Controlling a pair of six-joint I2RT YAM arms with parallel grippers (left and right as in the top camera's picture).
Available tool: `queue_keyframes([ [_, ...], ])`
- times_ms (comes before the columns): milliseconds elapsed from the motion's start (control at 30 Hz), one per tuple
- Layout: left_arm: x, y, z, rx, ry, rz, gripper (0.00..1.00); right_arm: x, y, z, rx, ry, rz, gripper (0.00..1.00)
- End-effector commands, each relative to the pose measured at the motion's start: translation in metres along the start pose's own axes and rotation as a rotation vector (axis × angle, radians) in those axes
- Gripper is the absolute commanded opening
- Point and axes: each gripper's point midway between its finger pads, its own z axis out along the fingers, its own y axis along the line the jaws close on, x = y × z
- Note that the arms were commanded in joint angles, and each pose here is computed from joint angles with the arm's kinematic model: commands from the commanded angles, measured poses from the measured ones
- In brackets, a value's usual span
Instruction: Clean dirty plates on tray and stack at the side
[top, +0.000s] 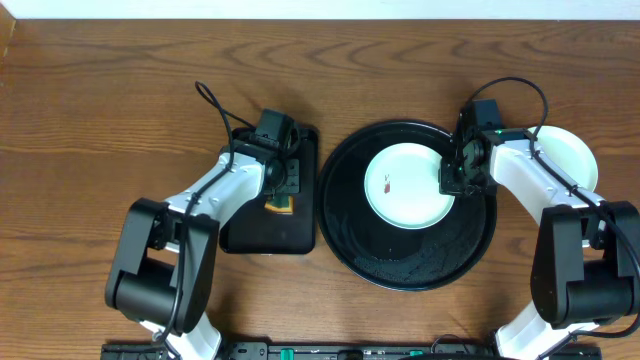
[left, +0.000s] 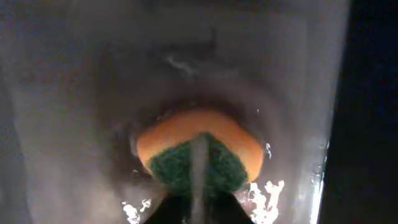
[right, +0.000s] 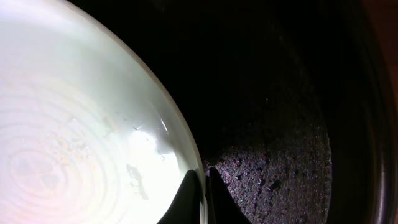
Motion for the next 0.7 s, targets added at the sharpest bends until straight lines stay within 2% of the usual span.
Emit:
queue_keyframes([
  [0, 0.003, 0.002, 0.002, -0.008, 0.008, -0.002, 0.08, -0.001, -0.002, 0.0, 0.031, -0.01, -0.006, 0.01],
  [33, 0.003, 0.002, 0.0, -0.007, 0.006, -0.002, 0.17, -0.001, -0.002, 0.0, 0.03, -0.01, -0.006, 0.01],
  [67, 0.003, 0.002, -0.001, -0.007, 0.007, -0.002, 0.51, -0.001, -0.002, 0.0, 0.03, -0.01, -0.006, 0.01],
  [100, 0.005, 0.002, -0.001, -0.01, 0.014, -0.003, 0.63, -0.001, -0.002, 0.0, 0.03, -0.01, -0.006, 0.01],
  [267, 0.023, 0.009, -0.004, -0.036, 0.088, -0.006, 0.59, -0.001, -0.002, 0.0, 0.03, -0.009, -0.006, 0.01],
  [300, 0.027, 0.01, -0.005, -0.041, 0.105, -0.007, 0.51, -0.001, -0.002, 0.001, 0.03, -0.009, -0.006, 0.02],
  [367, 0.031, 0.011, -0.005, -0.046, 0.12, -0.008, 0.15, -0.001, -0.002, 0.0, 0.03, -0.01, -0.006, 0.02],
  [400, 0.033, 0.012, -0.005, -0.049, 0.126, -0.008, 0.07, -0.001, -0.002, 0.001, 0.03, -0.01, -0.006, 0.02],
  [467, 0.033, 0.012, -0.005, -0.05, 0.128, -0.008, 0.08, -0.001, -0.002, 0.001, 0.03, -0.009, -0.006, 0.02],
  [500, 0.033, 0.012, -0.005, -0.049, 0.127, -0.008, 0.15, -0.001, -0.002, 0.001, 0.03, -0.009, -0.006, 0.03],
  [533, 0.033, 0.012, -0.005, -0.049, 0.127, -0.007, 0.42, -0.001, -0.002, 0.001, 0.03, -0.008, -0.006, 0.03],
  [567, 0.031, 0.012, -0.005, -0.048, 0.122, -0.007, 0.63, 0.0, -0.002, 0.001, 0.031, -0.007, -0.006, 0.04],
  [667, 0.023, 0.009, -0.004, -0.037, 0.088, -0.006, 0.62, 0.0, -0.002, 0.001, 0.031, -0.006, -0.006, 0.04],
])
